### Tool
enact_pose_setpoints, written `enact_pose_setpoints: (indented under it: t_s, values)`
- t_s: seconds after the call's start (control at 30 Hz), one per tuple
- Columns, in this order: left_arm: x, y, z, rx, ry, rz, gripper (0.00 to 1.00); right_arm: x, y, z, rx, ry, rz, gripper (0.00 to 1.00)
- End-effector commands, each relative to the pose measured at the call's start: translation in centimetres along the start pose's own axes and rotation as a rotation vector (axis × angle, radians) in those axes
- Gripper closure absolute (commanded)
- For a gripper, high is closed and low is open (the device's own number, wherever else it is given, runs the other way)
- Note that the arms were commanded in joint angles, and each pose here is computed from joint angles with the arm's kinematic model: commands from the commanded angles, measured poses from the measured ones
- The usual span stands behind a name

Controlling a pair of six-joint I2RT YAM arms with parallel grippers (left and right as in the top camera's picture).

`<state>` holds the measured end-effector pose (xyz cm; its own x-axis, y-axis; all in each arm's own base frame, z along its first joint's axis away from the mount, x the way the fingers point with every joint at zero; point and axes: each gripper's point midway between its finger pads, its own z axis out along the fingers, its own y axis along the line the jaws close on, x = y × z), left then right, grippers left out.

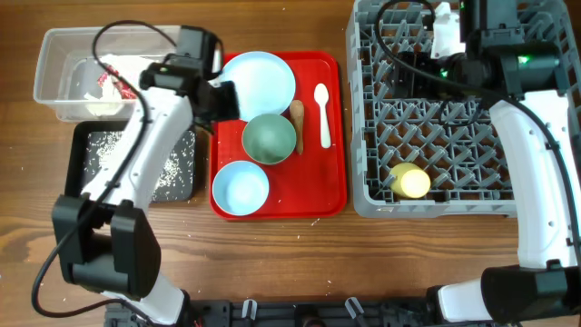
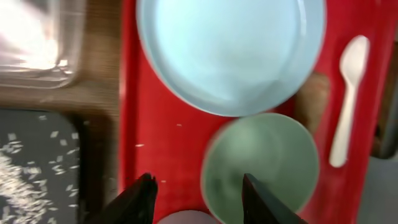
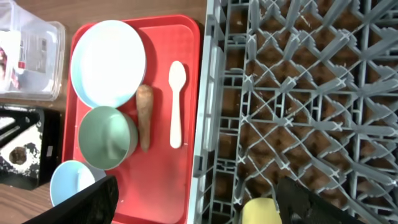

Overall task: Sort waste into correct bins and load items into the dishwasher rack
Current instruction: 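Grasp the carrot on the red tray with the left gripper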

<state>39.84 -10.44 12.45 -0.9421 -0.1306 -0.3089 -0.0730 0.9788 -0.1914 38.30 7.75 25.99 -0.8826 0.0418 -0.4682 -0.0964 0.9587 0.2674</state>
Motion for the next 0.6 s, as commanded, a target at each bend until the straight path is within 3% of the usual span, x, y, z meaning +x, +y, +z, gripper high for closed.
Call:
enact_pose_setpoints:
  t_s: [0.0, 0.23, 0.47, 0.57]
  values:
    - [0.8, -5.7, -0.8, 0.088, -0.032, 0.116, 0.47, -0.4, 0.3, 0.1, -0.018, -0.007, 0.006, 0.17]
    - [6.8, -14.0, 3.3, 0.111, 0.036, 0.524, 0.38, -0.4, -0.1, 0.1, 0.003, -0.01, 0.001, 0.16]
    - [7.7, -13.6, 6.2, 0.026, 0.062, 0.538, 0.38, -0.5, -0.1, 0.1, 0.003, -0.012, 0.001, 0.16]
    - [4.8, -13.0, 4.9, 0.034, 0.004, 0.387, 0.36, -0.5, -0.1, 0.1, 0.003, -0.014, 0.001, 0.16]
